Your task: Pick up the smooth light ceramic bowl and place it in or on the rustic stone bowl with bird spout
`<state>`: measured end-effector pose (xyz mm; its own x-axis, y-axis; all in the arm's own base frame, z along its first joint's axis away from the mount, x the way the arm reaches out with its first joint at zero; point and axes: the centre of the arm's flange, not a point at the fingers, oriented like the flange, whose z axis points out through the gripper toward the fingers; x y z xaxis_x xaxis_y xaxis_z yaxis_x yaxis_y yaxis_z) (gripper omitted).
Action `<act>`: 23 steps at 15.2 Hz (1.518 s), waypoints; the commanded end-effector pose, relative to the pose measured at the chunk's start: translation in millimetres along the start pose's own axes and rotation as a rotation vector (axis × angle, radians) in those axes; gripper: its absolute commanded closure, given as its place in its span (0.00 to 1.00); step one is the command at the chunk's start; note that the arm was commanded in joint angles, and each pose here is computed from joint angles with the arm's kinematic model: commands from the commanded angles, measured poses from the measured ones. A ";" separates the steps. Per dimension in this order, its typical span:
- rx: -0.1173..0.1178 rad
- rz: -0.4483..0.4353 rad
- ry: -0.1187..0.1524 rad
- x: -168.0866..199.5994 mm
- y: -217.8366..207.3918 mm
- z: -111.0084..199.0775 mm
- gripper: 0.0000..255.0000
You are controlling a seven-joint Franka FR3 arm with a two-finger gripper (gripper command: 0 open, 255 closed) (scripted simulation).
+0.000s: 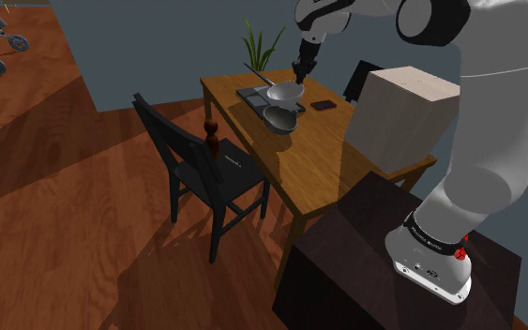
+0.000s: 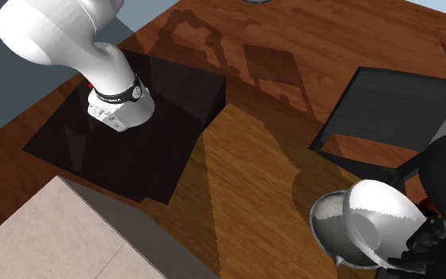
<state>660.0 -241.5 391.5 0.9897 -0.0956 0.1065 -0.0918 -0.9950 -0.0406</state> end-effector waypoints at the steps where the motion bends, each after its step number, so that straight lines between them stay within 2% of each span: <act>1: 0.000 0.000 0.001 -0.6 -0.3 10.8 1.00; 9: 0.000 0.000 0.001 -5.4 1.6 56.0 1.00; 17: 0.000 0.000 0.001 -5.4 1.6 56.0 1.00; 18: 0.000 0.000 0.001 -5.4 1.6 56.0 0.00; 23: 0.000 0.000 0.001 -5.4 1.6 56.0 0.00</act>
<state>660.7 -240.8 335.2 0.9896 -0.0957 0.1072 -0.0918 -0.9950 -0.0405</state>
